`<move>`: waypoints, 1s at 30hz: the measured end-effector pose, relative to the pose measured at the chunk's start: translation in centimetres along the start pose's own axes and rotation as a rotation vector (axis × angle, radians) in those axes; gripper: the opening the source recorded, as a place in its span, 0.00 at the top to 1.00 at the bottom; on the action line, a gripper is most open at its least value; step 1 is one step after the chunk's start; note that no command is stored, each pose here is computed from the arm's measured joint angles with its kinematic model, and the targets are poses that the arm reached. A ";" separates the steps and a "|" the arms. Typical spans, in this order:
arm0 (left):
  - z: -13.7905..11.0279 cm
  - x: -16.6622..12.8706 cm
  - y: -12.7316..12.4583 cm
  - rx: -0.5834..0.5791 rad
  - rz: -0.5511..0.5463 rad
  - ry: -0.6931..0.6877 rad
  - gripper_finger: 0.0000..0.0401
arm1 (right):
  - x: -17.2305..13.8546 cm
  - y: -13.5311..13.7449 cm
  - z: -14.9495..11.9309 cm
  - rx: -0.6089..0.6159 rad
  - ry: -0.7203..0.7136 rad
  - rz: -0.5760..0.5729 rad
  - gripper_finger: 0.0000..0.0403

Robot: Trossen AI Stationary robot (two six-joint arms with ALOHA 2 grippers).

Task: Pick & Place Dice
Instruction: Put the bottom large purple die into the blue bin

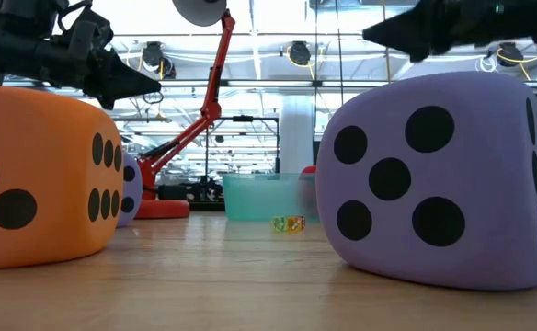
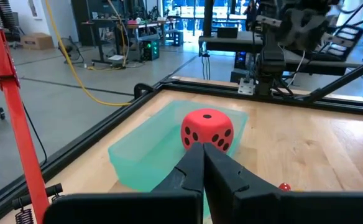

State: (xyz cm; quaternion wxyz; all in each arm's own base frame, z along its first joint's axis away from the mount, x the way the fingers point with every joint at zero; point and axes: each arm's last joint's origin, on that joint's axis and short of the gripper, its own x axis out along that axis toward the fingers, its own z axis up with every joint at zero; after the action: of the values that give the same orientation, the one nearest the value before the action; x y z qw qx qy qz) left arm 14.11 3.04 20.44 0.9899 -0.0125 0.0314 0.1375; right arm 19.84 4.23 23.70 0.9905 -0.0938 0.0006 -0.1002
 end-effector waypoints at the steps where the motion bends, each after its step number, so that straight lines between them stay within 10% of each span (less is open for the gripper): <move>1: 0.0 0.0 0.0 0.003 0.000 0.000 0.99 | 0.3 0.5 0.5 -0.002 0.020 -0.023 0.96; 16: -0.5 0.0 0.0 0.005 0.000 0.047 0.91 | 6.9 6.2 7.3 -0.028 0.510 -0.063 0.93; 30: -0.4 0.0 0.0 0.003 0.000 0.045 0.91 | 10.8 11.1 6.0 0.238 1.004 0.248 0.33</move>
State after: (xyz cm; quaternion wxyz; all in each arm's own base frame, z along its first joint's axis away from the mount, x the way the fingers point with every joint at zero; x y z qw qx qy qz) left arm 14.07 3.03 20.01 0.9890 -0.0141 0.0538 0.1373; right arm 32.79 13.90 27.71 0.8765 0.0796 0.4745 -0.0142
